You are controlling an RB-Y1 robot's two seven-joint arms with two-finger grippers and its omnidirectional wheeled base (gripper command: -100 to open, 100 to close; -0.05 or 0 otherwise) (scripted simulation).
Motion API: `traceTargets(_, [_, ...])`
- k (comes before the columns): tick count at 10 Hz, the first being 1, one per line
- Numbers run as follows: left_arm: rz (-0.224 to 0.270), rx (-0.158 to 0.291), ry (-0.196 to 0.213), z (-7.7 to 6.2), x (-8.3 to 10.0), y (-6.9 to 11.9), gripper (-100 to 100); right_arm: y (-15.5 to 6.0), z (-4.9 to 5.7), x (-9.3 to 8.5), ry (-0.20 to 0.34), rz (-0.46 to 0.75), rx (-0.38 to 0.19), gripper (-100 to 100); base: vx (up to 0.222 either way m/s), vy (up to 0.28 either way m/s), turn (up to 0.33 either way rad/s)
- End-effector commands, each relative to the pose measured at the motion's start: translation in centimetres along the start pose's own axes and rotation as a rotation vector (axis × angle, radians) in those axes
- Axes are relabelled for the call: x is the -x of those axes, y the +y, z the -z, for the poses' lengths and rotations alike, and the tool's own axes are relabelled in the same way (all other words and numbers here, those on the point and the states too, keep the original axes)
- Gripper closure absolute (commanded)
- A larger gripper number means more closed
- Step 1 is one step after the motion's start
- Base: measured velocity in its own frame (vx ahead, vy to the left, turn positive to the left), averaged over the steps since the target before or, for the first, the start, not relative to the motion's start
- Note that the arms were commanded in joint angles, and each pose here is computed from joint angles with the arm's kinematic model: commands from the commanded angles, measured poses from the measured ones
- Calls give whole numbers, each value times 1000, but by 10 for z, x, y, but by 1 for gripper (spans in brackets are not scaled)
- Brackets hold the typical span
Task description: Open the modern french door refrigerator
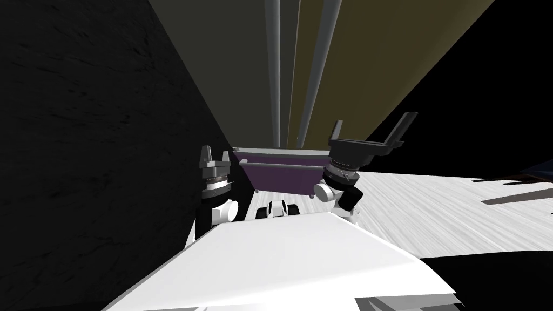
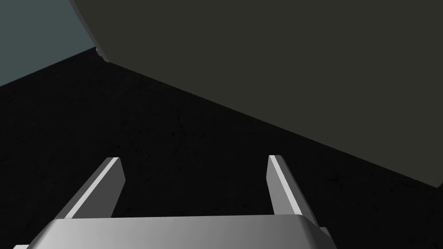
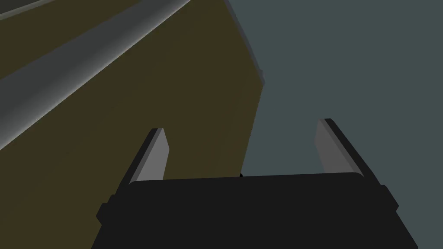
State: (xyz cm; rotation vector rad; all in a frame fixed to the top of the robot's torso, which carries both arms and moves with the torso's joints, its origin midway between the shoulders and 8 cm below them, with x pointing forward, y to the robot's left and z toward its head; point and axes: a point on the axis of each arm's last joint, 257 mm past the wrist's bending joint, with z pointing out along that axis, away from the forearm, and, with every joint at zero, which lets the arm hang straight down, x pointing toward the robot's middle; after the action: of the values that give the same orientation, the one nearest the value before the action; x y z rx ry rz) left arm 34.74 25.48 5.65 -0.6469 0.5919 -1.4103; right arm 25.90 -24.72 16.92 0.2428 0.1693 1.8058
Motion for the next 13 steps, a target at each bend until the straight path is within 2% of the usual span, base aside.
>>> traceTargets(1, [0,0,0,0,0,0,0,36,-19,-4,5,-147,167,-100,52,27,216])
traceTargets(2, [0,0,0,0,0,0,0,41,-23,-5,8,-161,192,-100,38,16,72])
traceTargets(4, [0,0,0,0,0,0,0,65,-33,-4,11,-284,316,-100,34,16,196])
traceTargets(5, [0,0,0,0,0,0,0,69,-36,-4,10,-302,338,-100,29,8,69])
traceTargets(6, [0,0,0,0,0,0,0,81,-38,-2,11,-367,400,-100,28,12,119])
traceTargets(7, [0,0,0,0,0,0,0,82,-40,-1,11,-378,410,-100,22,7,79])
traceTargets(9, [0,0,0,0,0,0,0,103,-44,4,16,-514,527,-100,27,10,213])
traceTargets(10, [0,0,0,0,0,0,0,106,-47,6,14,-537,550,-100,33,7,75])
traceTargets(11, [0,0,0,0,0,0,0,115,-47,11,14,-605,604,-100,28,9,120])
traceTargets(12, [0,0,0,0,0,0,0,116,-49,11,16,-619,617,-100,20,1,81])
traceTargets(13, [0,0,0,0,0,0,0,124,-49,16,17,-694,675,-100,20,1,202])
